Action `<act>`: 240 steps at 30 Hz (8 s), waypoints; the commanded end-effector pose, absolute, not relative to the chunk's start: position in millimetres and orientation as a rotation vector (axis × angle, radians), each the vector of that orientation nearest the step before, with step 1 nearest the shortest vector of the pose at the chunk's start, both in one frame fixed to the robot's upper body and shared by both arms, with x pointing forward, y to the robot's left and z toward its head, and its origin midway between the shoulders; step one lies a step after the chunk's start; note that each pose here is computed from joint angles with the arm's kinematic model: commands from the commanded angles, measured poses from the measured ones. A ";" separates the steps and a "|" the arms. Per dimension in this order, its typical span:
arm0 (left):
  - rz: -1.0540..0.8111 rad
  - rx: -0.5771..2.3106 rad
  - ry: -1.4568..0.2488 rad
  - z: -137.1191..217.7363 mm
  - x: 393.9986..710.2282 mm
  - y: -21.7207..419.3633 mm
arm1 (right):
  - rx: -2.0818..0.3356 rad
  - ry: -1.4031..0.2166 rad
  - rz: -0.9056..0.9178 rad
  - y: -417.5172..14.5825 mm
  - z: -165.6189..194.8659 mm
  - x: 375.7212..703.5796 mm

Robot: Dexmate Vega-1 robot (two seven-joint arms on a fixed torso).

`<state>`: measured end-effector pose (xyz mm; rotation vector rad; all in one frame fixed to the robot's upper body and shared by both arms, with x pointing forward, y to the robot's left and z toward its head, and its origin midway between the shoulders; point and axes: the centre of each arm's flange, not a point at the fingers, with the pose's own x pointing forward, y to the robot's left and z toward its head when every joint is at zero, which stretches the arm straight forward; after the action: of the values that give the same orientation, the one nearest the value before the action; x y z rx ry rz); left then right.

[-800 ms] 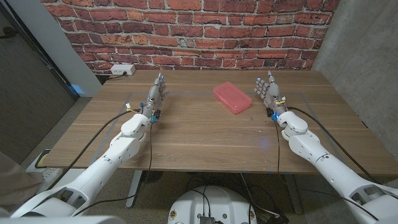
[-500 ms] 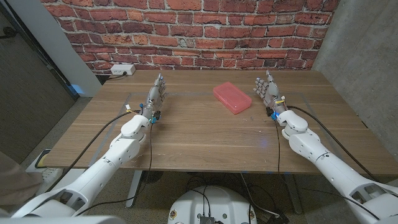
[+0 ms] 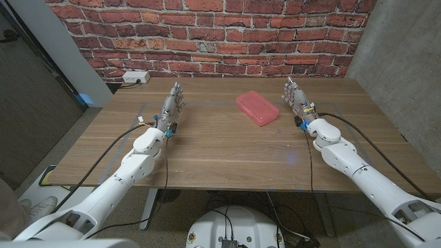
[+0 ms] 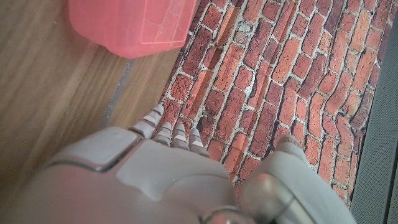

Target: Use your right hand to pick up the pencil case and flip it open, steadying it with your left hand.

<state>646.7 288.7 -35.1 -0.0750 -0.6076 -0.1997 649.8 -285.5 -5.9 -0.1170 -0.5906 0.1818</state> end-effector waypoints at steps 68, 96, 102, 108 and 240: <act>-0.169 -0.106 -0.641 -11.0 648.9 272.6 | -1.063 -0.428 -0.170 -223.1 57.3 603.4; -0.181 -0.110 -0.640 -7.9 653.6 267.4 | -1.297 -0.303 -0.208 -195.8 63.1 609.8; -0.178 -0.111 -0.638 -8.6 654.0 268.1 | -1.317 -0.296 -0.212 -191.6 60.6 612.2; -0.180 -0.111 -0.636 -8.9 654.9 267.1 | -1.329 -0.283 -0.212 -182.7 57.5 619.5; -0.142 -0.144 -0.629 -16.8 657.3 268.4 | -1.476 -0.069 -0.099 -133.0 25.9 683.5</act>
<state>654.4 270.9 -19.0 -0.1438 -0.6315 -0.1375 680.5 -134.5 30.5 -1.4483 -0.0904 -0.0987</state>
